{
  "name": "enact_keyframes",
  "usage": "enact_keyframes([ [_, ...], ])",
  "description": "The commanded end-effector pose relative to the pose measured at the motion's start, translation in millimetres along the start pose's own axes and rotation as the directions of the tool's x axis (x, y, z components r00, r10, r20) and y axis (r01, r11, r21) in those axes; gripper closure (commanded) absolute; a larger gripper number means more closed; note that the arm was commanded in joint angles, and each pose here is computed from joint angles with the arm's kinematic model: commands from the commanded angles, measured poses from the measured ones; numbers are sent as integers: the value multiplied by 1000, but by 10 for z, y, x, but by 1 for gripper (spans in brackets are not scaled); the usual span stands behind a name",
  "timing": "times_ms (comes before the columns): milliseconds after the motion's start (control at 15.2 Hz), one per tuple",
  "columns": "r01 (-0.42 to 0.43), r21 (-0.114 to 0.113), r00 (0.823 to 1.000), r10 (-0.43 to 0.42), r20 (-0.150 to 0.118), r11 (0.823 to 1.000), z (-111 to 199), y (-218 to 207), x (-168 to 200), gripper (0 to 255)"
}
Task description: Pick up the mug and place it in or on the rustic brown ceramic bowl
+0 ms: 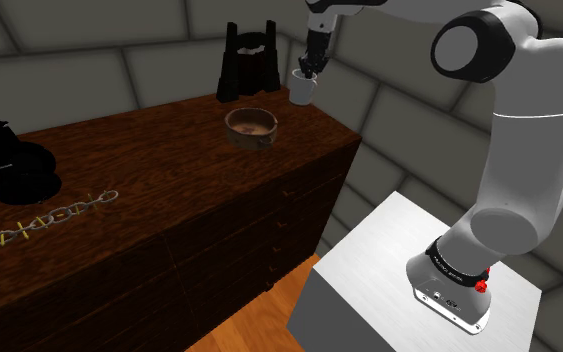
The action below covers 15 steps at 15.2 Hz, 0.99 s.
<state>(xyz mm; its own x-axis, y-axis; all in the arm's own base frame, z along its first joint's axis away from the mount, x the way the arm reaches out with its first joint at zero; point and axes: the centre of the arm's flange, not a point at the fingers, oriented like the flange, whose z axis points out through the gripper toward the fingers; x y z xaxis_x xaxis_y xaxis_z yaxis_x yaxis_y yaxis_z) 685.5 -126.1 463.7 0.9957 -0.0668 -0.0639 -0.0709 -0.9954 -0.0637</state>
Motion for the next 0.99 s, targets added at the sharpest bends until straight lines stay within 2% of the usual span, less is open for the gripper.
enact_keyframes([
  [0,0,0,1000,0,0,1000,-116,-5,-13,255],
  [330,0,0,1000,0,0,1000,-361,-21,-28,255],
  [924,0,0,1000,0,0,1000,-433,-1206,17,255],
])
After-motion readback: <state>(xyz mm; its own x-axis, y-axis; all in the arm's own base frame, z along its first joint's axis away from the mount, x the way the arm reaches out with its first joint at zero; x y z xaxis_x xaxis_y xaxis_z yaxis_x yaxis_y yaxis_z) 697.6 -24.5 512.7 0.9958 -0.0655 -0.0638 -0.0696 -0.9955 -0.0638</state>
